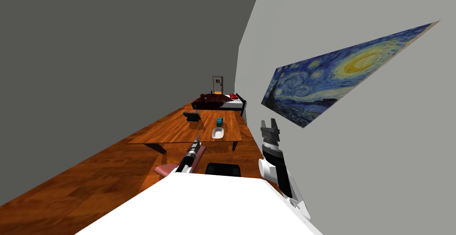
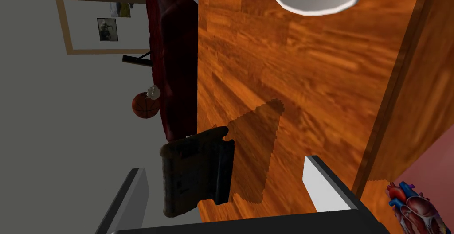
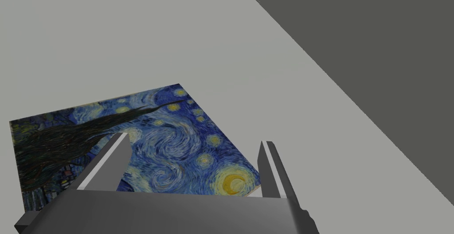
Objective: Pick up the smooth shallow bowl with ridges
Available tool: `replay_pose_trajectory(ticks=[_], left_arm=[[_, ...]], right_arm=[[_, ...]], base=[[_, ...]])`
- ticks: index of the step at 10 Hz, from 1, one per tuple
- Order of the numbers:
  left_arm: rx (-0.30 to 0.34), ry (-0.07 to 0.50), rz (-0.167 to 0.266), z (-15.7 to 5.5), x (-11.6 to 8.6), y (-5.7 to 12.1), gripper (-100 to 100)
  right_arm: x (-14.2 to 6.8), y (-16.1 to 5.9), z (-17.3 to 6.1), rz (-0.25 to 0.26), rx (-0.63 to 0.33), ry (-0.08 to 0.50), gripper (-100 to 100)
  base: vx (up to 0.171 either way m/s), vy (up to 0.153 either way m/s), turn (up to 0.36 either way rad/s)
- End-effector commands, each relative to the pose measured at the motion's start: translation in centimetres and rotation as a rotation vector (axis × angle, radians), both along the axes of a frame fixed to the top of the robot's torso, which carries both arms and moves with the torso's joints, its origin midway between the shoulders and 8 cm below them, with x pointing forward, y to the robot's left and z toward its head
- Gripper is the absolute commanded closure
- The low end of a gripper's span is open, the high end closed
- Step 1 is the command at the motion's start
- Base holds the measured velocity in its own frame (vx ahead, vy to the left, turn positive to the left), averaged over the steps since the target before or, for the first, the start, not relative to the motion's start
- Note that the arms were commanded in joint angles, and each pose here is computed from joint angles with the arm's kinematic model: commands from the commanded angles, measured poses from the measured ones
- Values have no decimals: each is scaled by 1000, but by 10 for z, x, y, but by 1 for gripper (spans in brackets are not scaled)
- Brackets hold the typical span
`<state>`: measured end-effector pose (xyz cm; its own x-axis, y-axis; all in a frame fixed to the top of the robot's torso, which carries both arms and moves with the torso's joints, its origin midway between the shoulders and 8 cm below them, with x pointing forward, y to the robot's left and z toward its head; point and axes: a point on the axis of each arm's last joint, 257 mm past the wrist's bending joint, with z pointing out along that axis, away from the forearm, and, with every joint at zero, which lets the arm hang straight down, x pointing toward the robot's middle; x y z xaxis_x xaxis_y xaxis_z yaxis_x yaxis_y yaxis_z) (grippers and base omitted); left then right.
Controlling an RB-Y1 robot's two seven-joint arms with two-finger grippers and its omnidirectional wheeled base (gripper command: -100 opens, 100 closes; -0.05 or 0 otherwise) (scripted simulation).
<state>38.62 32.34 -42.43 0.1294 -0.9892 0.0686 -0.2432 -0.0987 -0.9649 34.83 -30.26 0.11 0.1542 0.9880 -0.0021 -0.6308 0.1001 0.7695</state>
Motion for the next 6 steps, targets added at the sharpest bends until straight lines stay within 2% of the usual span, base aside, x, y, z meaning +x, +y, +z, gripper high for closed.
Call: replay_pose_trajectory(ticks=[1,4,5,6], left_arm=[[-12,24,4,-12,1,0,-100],[-24,79,11,-37,-6,0,-100],[-34,87,11,-40,0,-3,-100],[-35,116,16,-53,-8,-1,-100]], right_arm=[[0,0,0,0,0,0,0],[0,0,0,0,0,0,0],[0,0,0,0,0,0,0],[0,0,0,0,0,0,0]], base=[[22,-23,-83],[30,-24,-57],[32,-37,-86],[31,-26,-51]])
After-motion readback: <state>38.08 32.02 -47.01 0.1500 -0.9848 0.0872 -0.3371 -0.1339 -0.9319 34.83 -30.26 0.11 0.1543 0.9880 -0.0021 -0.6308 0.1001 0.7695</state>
